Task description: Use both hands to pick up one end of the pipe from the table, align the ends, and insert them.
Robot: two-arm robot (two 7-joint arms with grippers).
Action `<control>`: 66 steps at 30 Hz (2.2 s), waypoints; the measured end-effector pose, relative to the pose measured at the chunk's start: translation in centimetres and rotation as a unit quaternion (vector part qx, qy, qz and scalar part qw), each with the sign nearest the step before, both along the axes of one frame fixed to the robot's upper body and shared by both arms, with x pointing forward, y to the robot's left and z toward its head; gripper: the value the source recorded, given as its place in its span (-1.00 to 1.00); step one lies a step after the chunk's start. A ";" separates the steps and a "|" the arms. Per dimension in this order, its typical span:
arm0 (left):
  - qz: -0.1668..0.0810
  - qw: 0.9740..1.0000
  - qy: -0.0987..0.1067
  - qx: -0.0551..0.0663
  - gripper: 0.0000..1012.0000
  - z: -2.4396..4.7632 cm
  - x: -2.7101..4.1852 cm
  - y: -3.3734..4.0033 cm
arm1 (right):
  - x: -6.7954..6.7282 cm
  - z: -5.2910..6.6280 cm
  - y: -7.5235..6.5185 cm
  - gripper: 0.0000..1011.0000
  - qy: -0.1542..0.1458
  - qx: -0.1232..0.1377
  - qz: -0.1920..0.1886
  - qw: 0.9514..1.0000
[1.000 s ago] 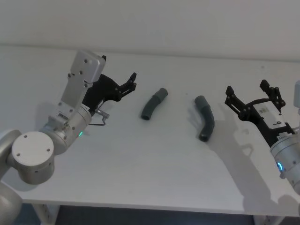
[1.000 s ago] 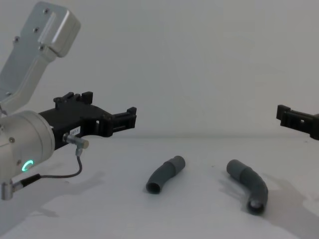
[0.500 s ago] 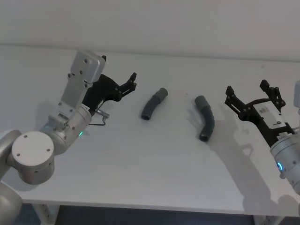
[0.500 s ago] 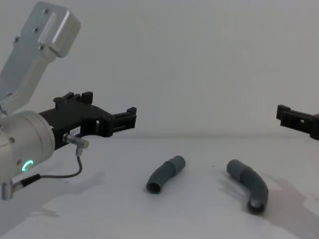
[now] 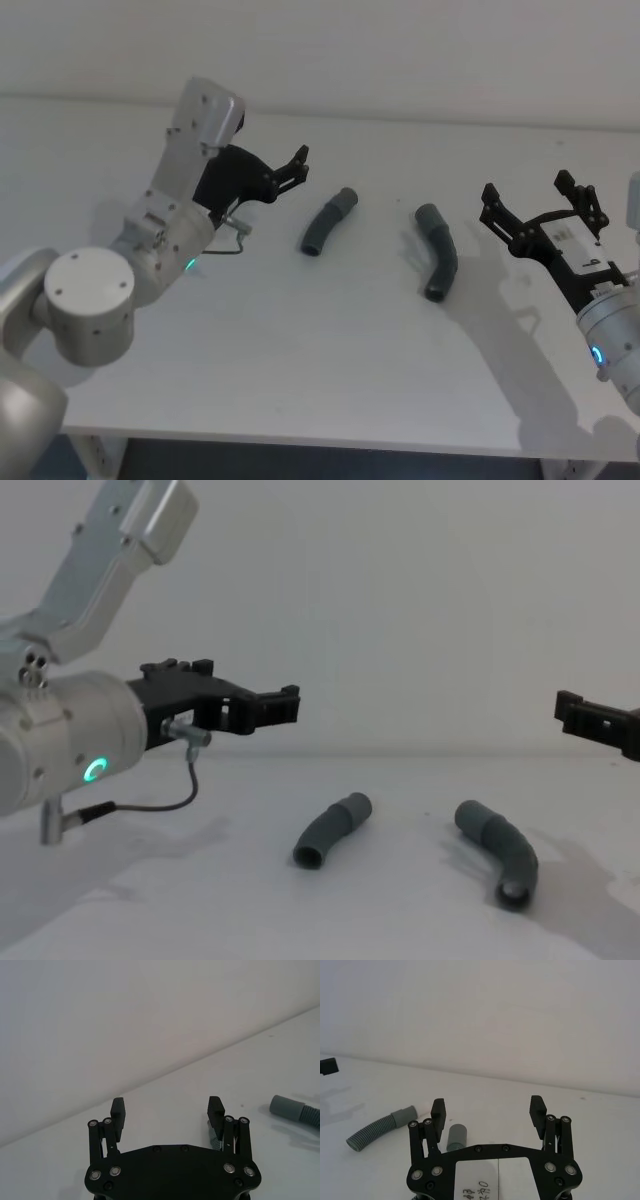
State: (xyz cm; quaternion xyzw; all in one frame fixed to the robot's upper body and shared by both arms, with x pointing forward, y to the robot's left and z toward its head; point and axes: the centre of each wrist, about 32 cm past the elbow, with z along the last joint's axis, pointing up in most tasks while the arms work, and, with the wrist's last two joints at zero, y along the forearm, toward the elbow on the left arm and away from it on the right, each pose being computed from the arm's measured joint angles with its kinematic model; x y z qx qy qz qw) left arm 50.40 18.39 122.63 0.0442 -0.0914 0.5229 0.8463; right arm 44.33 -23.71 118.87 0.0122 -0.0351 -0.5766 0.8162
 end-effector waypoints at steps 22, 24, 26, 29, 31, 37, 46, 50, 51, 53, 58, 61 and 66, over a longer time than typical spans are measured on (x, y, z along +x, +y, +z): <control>-0.016 0.990 0.133 0.041 0.98 3.97 2.76 -1.86 | 0.0 0.0 0.0 0.98 0.000 0.000 0.000 1.000; -0.017 0.988 0.146 0.047 0.98 4.07 2.98 -1.91 | 0.0 0.0 0.0 0.98 0.000 0.000 0.000 1.000; -0.019 0.987 0.152 0.052 0.98 4.12 3.15 -1.95 | 0.0 0.0 0.0 0.98 0.000 0.000 0.000 1.000; -0.021 0.984 0.165 0.060 0.98 4.15 3.49 -2.01 | 0.0 0.0 0.0 0.98 0.000 0.000 0.000 1.000; -0.022 0.983 0.171 0.066 0.98 4.13 3.82 -2.03 | 0.0 0.0 0.0 0.98 0.000 0.000 0.000 1.000; -0.026 0.980 0.184 0.077 0.98 4.06 4.59 -2.35 | 0.0 0.0 0.0 0.98 0.000 0.000 0.000 1.000; -0.032 0.977 0.195 0.085 0.98 3.93 5.62 -2.90 | 0.0 0.0 0.0 0.98 0.000 0.000 0.000 1.000; -0.034 0.975 0.200 0.086 0.98 3.80 5.90 -3.10 | 0.0 0.0 0.0 0.98 0.000 0.000 0.000 1.000; -0.036 0.975 0.202 0.087 0.98 3.76 5.99 -3.20 | 0.0 0.0 0.0 0.98 0.000 0.000 0.000 1.000; -0.037 0.974 0.204 0.086 0.98 3.70 6.06 -3.28 | 0.0 0.0 0.0 0.98 0.000 0.000 0.000 1.000; -0.043 0.973 0.211 0.085 0.98 3.48 6.25 -3.61 | 0.0 0.0 0.0 0.98 0.000 0.000 0.000 1.000; -0.045 0.972 0.214 0.084 0.98 3.35 6.32 -3.74 | 0.0 0.0 0.0 0.98 0.000 0.000 0.000 1.000; -0.049 0.971 0.220 0.081 0.98 3.10 6.44 -4.09 | 0.0 0.0 0.0 0.98 0.000 0.000 0.000 1.000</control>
